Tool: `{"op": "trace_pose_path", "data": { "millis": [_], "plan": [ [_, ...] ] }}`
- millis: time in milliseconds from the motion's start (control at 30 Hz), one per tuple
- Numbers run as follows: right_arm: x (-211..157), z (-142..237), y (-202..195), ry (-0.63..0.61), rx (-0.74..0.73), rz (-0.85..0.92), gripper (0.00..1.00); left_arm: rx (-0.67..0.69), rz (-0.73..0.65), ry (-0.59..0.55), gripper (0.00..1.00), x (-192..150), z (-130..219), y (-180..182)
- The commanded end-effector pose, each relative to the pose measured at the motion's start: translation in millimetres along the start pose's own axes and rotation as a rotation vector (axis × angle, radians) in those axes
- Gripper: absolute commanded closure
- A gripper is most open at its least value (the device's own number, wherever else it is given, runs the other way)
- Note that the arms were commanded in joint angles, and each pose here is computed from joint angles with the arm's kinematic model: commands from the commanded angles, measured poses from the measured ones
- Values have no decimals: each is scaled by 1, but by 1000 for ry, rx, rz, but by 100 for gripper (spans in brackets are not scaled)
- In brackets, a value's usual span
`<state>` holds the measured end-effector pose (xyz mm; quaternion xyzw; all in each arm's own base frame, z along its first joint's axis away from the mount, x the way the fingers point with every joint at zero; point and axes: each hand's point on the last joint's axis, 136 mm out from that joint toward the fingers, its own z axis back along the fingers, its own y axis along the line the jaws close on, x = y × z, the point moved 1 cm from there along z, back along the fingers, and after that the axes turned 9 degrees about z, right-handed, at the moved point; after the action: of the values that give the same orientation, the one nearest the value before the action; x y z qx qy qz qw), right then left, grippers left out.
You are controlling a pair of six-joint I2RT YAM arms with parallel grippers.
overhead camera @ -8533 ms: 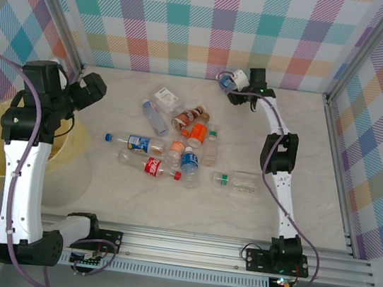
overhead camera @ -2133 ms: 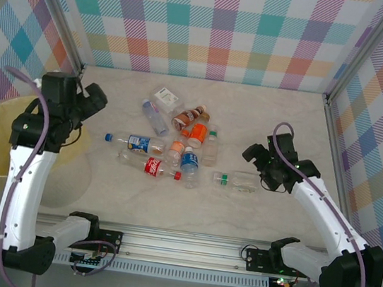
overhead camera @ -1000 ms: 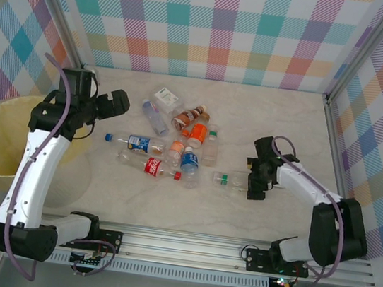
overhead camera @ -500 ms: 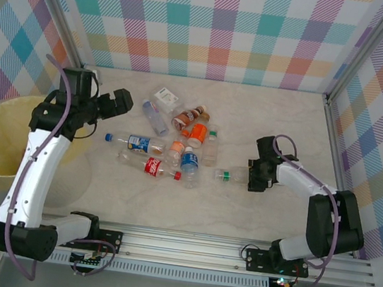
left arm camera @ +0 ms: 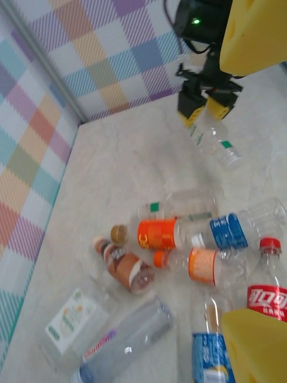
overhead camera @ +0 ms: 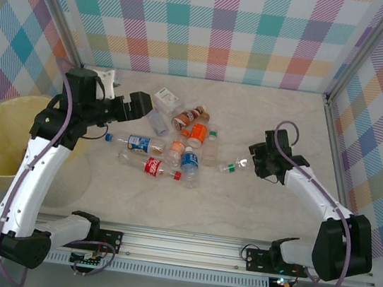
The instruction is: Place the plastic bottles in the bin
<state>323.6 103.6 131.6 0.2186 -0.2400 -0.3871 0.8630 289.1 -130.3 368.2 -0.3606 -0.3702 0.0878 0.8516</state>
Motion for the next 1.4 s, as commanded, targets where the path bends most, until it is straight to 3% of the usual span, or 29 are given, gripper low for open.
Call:
{"op": "trace_pose_path", "data": {
  "millis": [0, 333, 633, 867, 1067, 1200, 1367],
  "plan": [
    [20, 24, 55, -74, 177, 221, 56, -93, -41, 55, 0, -12, -12, -22],
    [19, 49, 120, -74, 433, 343, 57, -186, -197, 138, 0, -57, -58, -59],
    [2, 72, 166, -4, 624, 476, 56, -212, -386, 259, 0, -109, -108, -66],
    [-14, 94, 183, 34, 706, 540, 56, -303, -526, 278, 0, -122, -131, -81],
    [-32, 106, 195, 100, 799, 563, 56, -351, -542, 343, 2, -131, -156, -90],
    [-43, 112, 202, 136, 836, 569, 55, -289, -510, 270, 2, -120, -178, -85],
    [-51, 109, 201, 148, 826, 581, 54, -366, -491, 168, 0, -105, -183, -104]
  ]
}}
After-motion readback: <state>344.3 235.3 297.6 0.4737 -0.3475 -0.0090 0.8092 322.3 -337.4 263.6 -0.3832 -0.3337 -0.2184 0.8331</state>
